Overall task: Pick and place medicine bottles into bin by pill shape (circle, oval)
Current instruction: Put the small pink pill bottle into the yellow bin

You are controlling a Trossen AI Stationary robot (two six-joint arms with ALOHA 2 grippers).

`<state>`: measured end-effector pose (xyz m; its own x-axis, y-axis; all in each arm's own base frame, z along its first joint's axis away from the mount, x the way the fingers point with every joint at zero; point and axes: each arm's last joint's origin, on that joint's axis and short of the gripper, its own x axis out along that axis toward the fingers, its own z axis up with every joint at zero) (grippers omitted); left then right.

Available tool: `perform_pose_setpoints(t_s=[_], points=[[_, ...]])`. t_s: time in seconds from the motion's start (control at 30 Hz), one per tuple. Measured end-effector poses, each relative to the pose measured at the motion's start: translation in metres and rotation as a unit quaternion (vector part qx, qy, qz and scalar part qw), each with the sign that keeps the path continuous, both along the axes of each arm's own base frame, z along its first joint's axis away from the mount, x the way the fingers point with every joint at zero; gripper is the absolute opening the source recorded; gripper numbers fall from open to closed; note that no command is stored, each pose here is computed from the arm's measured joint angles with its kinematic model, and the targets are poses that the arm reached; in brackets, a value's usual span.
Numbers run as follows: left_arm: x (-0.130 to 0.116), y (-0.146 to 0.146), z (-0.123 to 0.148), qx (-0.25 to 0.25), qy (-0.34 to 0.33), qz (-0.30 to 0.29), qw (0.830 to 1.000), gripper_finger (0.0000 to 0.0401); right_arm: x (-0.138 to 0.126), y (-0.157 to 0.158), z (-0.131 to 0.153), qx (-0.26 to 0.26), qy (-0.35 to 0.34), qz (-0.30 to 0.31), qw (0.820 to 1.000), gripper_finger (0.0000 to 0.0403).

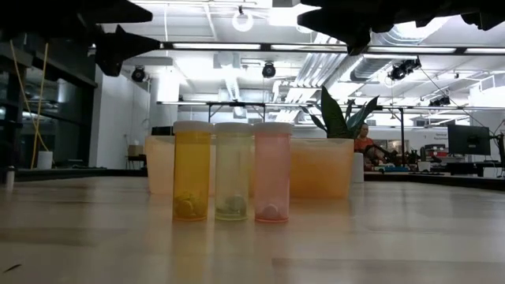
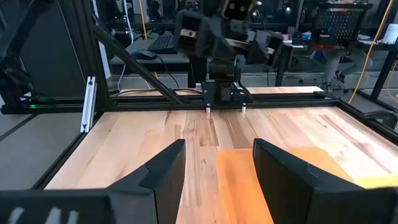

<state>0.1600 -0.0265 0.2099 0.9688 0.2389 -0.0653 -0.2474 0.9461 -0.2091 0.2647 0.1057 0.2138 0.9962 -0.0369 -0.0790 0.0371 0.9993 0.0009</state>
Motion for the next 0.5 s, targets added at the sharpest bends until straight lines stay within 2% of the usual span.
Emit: perform_pose_setpoints(t_s=[0.2,0.43,0.5], points=[[-0.001,-0.009,0.005,0.027,-0.020,-0.032,0.999,0.0246,0.000,0.000,0.002,0.007,-0.010,0.001,1.000,0.0181],[-0.002,-0.015,0.009,0.044,-0.037,-0.051,0.997,0.0246,0.000,0.002,0.004,0.015,-0.016,0.040,0.999,0.0181],[-0.002,-0.015,0.009,0.044,-0.037,-0.050,0.997,0.0246,0.001,0.003,0.005,0.034,-0.016,0.050,0.998,0.0181]])
